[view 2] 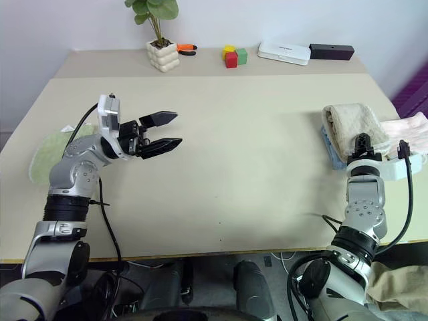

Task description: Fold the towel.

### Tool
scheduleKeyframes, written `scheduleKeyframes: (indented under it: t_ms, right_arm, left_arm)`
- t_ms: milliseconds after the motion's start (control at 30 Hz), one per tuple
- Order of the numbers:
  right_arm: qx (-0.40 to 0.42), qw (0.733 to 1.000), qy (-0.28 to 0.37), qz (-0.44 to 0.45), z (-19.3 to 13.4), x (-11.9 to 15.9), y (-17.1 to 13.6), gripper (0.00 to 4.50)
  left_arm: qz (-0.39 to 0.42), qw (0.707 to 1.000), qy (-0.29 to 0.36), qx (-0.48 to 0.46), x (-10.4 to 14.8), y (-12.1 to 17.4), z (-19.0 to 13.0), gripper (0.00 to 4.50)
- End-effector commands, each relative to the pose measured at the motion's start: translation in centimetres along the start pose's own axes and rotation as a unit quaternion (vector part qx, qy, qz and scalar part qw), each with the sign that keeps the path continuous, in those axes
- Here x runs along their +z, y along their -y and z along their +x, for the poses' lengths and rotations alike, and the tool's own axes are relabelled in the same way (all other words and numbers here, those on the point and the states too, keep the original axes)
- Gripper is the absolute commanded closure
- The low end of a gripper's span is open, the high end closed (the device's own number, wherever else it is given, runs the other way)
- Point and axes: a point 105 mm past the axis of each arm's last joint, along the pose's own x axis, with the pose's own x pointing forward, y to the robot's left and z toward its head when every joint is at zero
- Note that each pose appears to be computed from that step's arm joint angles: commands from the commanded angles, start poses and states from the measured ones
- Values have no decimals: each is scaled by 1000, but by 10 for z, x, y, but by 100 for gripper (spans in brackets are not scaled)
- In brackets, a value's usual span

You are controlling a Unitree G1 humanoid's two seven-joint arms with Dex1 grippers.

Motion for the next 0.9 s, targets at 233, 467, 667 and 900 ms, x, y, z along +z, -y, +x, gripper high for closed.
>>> scheduleKeyframes:
  t_ms: [233,467,667,900]
  right_arm:
    - [28,989,88,-112,-6,36,-24,6]
    - [-3,938,181,-296,-12,76,-38,6]
    - [168,930,137,-298,-9,43,-105,6]
    - [466,828,-75,-302,-64,-52,-158,6]
  left_arm:
    - [21,1000,12,-9,10,3,3,0]
    - [26,1000,11,-6,12,0,2,0]
    - [29,1000,8,2,13,0,-2,0]
    - [44,998,-24,42,6,-9,-26,0]
